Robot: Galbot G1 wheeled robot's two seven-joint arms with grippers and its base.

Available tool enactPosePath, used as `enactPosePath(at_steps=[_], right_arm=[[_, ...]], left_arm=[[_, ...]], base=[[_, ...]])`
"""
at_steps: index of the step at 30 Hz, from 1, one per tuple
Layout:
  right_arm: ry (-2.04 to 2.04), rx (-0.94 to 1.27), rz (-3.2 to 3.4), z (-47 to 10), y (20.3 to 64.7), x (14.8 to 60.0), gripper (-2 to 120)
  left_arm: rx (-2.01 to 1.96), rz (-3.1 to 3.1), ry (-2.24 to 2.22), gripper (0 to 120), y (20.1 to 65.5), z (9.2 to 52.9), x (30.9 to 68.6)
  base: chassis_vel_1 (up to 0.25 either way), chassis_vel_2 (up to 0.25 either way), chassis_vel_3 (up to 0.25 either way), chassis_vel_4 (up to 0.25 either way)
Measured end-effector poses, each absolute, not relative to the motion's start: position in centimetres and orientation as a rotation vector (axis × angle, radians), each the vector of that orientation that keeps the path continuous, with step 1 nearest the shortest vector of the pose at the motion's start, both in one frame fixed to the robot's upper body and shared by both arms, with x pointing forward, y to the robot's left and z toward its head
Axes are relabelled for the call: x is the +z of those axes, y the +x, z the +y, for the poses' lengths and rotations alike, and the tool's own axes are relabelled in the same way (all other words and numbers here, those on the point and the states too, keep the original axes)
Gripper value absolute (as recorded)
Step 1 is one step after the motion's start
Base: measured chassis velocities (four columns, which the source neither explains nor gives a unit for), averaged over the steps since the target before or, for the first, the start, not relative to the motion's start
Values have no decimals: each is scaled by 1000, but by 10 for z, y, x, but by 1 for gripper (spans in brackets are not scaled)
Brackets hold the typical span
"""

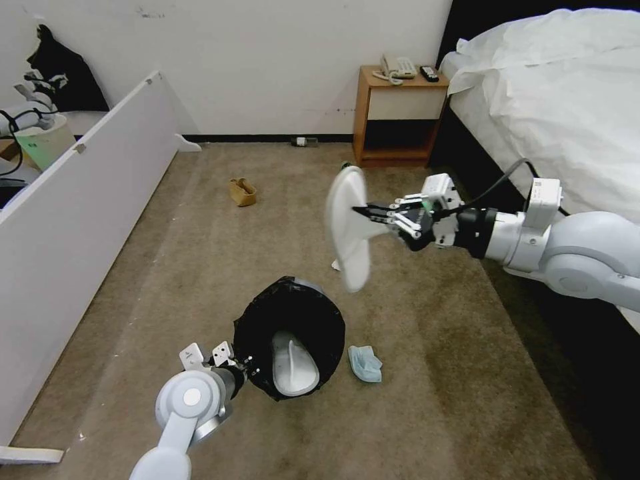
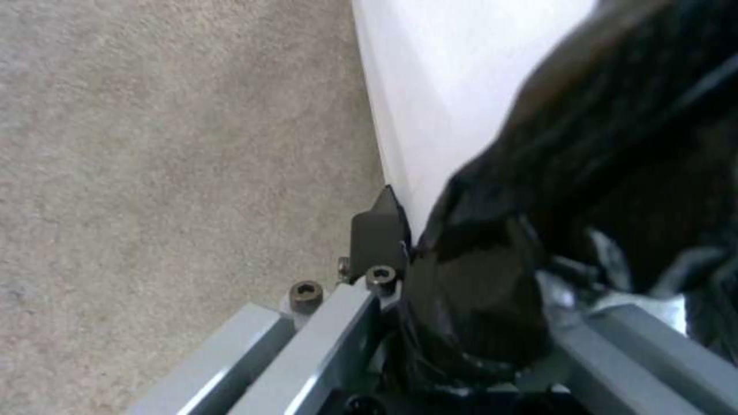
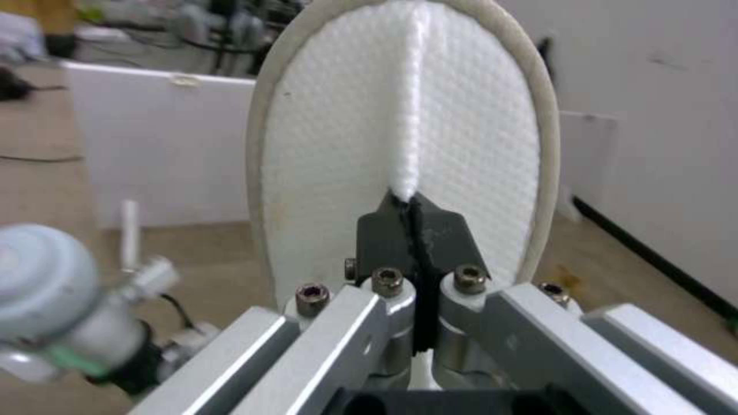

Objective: Pick up the trash bin and place the garbage on the floor into it.

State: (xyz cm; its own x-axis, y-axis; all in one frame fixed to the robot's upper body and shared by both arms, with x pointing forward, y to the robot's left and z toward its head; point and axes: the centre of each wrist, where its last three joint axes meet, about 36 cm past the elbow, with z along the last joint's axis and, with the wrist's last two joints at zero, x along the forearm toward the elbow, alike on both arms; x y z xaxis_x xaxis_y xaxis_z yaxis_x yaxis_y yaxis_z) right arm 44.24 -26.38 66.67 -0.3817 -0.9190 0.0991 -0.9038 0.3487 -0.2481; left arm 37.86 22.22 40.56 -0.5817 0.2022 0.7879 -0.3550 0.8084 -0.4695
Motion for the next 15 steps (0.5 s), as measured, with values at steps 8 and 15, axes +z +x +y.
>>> enactPosePath(at_steps=[8, 15], right_arm=[[-1865, -365, 2466, -239, 440, 651, 0], [-1986, -376, 2414, -223, 447, 628, 0]], left_arm=[[768, -2057, 102, 0, 380, 214, 407], [788, -2058, 91, 0, 379, 210, 411]], base=[[0, 0, 0, 0], [0, 0, 0, 0]])
